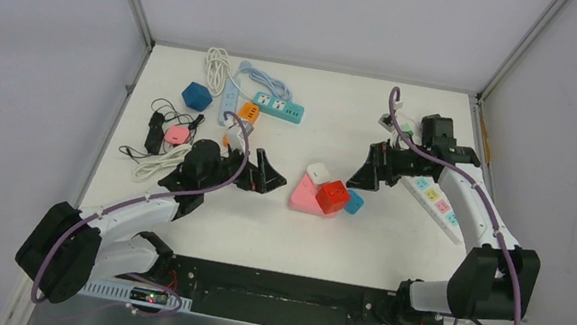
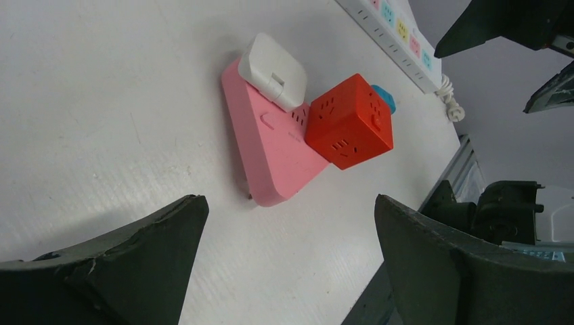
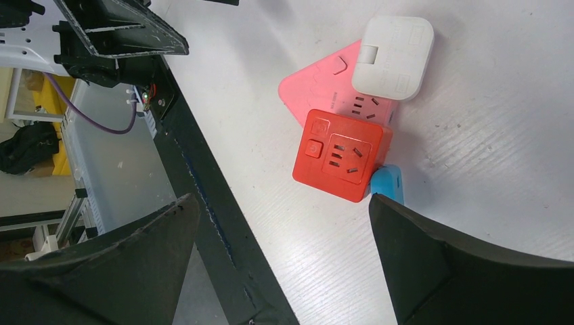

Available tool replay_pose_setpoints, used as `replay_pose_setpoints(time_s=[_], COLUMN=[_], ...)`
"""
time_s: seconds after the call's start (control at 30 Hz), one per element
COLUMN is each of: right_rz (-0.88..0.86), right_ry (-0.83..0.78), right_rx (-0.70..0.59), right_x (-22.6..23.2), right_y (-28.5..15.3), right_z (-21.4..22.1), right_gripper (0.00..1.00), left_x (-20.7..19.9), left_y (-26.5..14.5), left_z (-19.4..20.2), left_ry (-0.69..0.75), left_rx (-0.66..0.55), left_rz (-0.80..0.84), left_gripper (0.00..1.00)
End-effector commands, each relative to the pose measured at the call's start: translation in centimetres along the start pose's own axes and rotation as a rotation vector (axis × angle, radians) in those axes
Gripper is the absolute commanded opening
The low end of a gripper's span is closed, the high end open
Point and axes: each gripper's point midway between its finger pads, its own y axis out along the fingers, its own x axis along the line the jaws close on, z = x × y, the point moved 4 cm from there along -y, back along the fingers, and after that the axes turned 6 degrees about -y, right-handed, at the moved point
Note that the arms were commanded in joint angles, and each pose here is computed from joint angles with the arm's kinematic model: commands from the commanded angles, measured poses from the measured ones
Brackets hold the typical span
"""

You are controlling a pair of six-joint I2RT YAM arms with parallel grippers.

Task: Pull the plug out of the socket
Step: Remove the plug from the socket.

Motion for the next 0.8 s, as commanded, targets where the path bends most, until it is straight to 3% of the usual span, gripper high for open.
replay_pose_setpoints(time_s=[0.0, 0.37, 0.77], right_rz=[0.012, 0.019, 0.012], right_ry=[-0.097, -0.119, -0.151], right_rx=[-0.054, -0.063, -0.083], right_x=[0.9, 1.1, 1.7], right_y=[-1.2, -1.5, -1.9], right_z=[-1.5, -1.7, -1.9], right_gripper=[1.0, 1.0, 1.0], left_x=[-1.8, -2.2, -6.7], left_y=[0.6, 1.7, 1.4], left_z=[-1.7, -0.2, 3.3], left_ry=[0.016, -0.041, 0.252], left_rx=[-0.097, -0.064, -0.038], left_rz=[0.111, 0.192, 0.236], left_gripper=[0.99, 0.99, 0.99])
